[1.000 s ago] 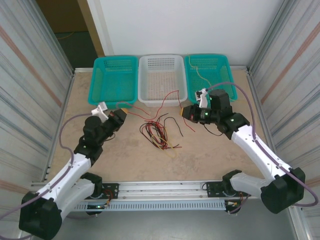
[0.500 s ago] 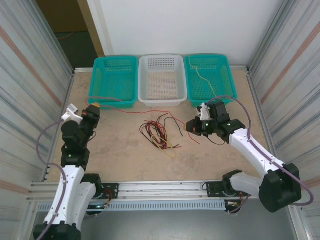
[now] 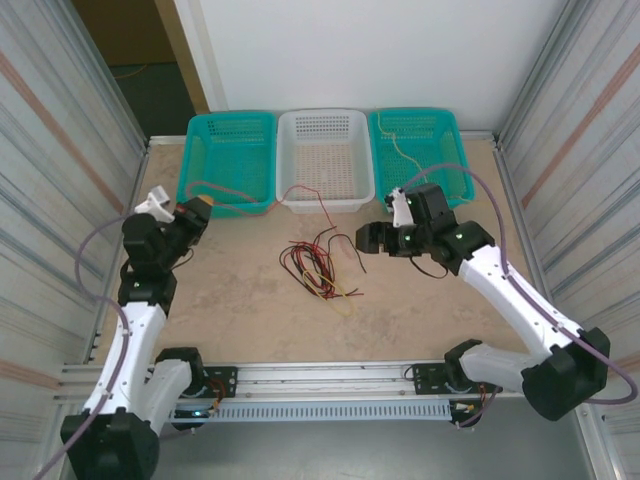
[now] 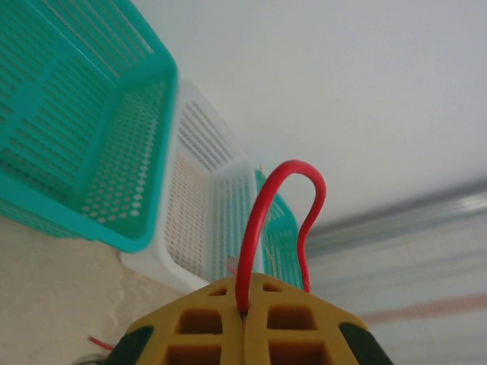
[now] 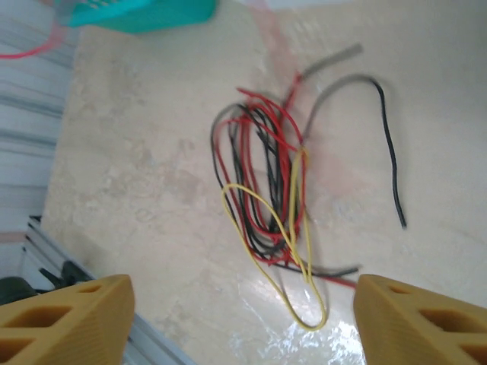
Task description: Untangle the cables
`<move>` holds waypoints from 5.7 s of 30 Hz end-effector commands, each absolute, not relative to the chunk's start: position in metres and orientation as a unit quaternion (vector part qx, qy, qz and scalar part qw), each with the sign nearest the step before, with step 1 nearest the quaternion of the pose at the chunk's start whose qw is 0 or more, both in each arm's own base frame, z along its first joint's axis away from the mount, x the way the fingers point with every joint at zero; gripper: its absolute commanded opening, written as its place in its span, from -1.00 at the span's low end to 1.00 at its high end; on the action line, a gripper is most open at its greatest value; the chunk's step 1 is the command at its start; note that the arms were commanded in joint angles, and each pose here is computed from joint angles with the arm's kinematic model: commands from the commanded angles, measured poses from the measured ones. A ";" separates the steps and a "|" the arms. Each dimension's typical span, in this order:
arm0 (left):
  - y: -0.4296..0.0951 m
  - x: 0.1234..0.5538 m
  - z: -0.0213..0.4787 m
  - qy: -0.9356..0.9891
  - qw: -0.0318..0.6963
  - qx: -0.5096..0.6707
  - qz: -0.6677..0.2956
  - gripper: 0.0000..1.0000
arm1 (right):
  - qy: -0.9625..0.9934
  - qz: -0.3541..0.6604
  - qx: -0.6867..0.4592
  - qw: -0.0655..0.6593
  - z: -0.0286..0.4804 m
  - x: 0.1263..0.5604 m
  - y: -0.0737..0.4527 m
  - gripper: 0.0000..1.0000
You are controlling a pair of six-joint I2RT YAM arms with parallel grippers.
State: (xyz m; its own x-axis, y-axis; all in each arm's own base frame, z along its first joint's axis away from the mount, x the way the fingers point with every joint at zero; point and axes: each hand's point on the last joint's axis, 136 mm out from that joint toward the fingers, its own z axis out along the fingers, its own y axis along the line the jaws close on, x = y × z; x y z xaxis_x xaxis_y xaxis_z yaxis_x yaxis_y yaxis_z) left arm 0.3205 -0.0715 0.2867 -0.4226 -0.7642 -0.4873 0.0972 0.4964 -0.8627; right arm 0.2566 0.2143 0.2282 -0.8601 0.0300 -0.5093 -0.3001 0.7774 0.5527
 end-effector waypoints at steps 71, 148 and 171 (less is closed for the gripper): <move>-0.200 0.299 0.381 0.739 0.379 0.056 -0.554 -1.00 | 0.926 0.312 -0.098 0.191 0.149 0.245 0.227 0.71; -0.232 0.393 0.355 0.785 0.272 -0.008 -0.557 -1.00 | 0.890 0.062 -0.300 0.337 0.233 0.337 0.277 0.54; -0.200 0.407 0.344 0.765 0.295 -0.072 -0.567 -0.97 | 0.904 0.137 -0.269 0.302 0.216 0.325 0.296 -1.00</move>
State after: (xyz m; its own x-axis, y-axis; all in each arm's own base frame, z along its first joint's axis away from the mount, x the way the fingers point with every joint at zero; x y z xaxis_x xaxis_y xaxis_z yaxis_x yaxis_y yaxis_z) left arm 0.4068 -0.2089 0.3140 -0.8658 -0.3990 -0.3021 0.1525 0.3647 -0.9186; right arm 0.3352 0.2935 0.2058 -0.6519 -0.4521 -0.6087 -0.5770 0.8167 0.0114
